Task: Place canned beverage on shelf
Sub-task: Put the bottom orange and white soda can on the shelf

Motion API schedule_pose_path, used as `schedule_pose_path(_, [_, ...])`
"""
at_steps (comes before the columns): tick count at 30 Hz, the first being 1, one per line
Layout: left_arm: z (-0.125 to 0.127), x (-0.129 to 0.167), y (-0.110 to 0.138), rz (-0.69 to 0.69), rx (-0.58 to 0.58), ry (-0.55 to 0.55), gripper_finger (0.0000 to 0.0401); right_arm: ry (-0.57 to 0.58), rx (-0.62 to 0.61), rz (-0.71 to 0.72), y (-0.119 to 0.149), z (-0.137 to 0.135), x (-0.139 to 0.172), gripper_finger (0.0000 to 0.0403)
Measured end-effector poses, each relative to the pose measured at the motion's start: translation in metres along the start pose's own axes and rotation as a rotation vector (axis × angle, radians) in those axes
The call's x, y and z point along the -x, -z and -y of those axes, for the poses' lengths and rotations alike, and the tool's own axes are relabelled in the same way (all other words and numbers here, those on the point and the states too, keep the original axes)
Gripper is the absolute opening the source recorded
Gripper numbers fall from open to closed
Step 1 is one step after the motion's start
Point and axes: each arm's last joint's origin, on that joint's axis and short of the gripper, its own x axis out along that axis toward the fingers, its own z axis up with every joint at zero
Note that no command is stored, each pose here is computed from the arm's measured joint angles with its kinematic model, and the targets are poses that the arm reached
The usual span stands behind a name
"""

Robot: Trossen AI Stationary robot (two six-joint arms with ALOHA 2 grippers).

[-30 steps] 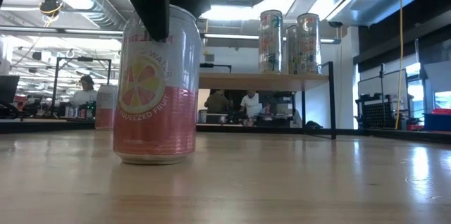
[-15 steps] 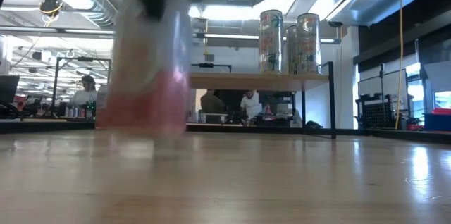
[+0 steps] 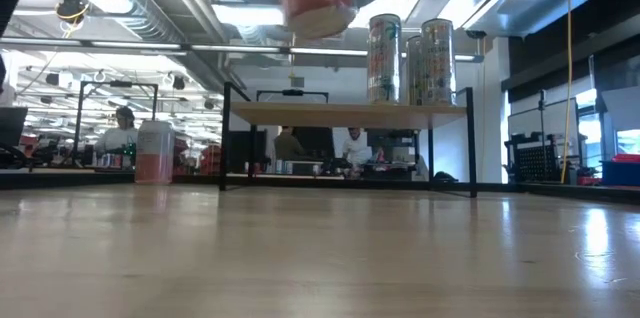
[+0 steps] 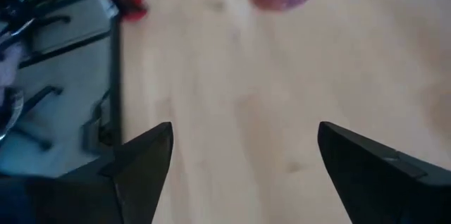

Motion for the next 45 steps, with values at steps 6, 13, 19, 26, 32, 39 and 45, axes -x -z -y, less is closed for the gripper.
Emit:
schedule_pose_path(6, [-0.05,0.001,-0.016,0.039,-0.032,-0.006,0.0265,0.115,0.071,0.14,-0.035,0.036,0.008,0.0339])
schedule_pose_path(13, [-0.102,-0.004,-0.033,0.132,-0.103,0.034,0.0265,0.244,0.119,0.168,-0.066,0.08,-0.004,0.0279])
schedule_pose_path(19, [-0.129,-0.001,-0.041,0.216,-0.1,0.097,0.0265,0.298,0.141,0.131,-0.078,0.109,-0.014,0.0137])
schedule_pose_path(26, [-0.15,0.006,-0.046,0.307,-0.049,0.082,0.0266,0.32,0.213,0.141,-0.088,0.125,-0.015,0.0008])
schedule_pose_path(32, [-0.157,0.008,-0.052,0.371,-0.014,0.074,0.0266,0.299,0.23,0.134,-0.095,0.137,-0.026,0.0036])
schedule_pose_path(39, [-0.16,0.008,-0.054,0.389,0.0,0.055,0.0266,0.298,0.267,0.119,-0.097,0.14,-0.037,0.0024])
schedule_pose_path(45, [-0.173,0.01,-0.047,0.339,-0.015,-0.027,0.0266,0.331,0.26,0.127,-0.095,0.14,-0.024,0.0017])
